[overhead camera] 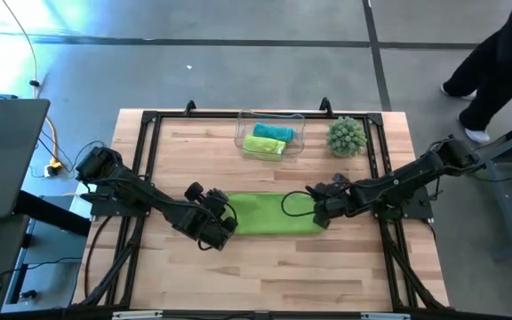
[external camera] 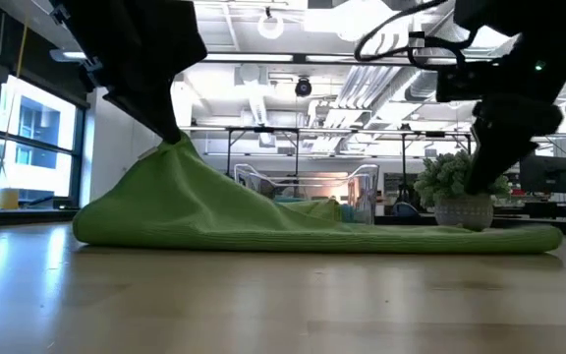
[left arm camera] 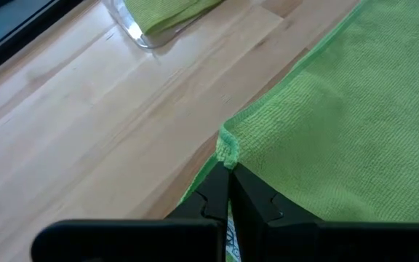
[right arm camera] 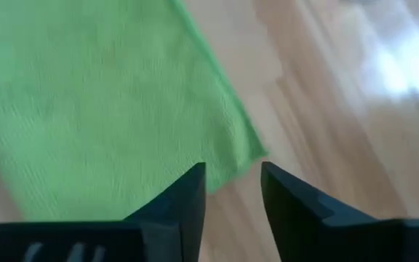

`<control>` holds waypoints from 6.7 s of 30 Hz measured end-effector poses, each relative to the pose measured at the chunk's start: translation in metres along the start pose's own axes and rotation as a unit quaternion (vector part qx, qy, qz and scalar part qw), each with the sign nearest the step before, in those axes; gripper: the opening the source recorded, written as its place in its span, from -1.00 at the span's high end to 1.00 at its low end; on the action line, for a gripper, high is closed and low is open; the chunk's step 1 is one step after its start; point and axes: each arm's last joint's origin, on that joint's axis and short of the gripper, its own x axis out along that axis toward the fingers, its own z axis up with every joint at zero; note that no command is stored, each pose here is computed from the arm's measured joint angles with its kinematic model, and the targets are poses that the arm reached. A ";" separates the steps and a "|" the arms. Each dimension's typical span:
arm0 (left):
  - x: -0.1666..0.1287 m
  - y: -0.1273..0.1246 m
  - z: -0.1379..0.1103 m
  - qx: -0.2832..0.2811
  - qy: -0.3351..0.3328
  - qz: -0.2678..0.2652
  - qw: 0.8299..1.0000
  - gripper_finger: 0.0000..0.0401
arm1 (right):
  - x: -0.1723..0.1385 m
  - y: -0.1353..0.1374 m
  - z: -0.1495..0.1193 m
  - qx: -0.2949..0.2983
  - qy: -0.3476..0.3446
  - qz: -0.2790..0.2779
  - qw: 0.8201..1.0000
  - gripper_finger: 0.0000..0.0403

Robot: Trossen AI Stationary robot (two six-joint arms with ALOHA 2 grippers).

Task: Roll microfiber towels into tight, uniform cylinder then place into a basket
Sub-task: Fold the green microfiber cloth, then roll the green microfiber cloth

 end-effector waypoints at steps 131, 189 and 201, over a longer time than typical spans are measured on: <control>0.035 -0.092 -0.028 0.361 0.000 -0.370 0.856 0.30 | 0.018 0.136 -0.006 0.138 -0.137 0.196 0.961 0.33; 0.018 -0.120 -0.039 0.543 -0.216 -0.372 0.722 0.30 | -0.007 0.168 -0.072 -0.371 -0.188 0.197 0.888 0.33; 0.037 -0.133 -0.062 0.567 -0.220 -0.344 0.715 0.30 | -0.005 0.173 -0.075 -0.364 -0.195 0.203 0.888 0.33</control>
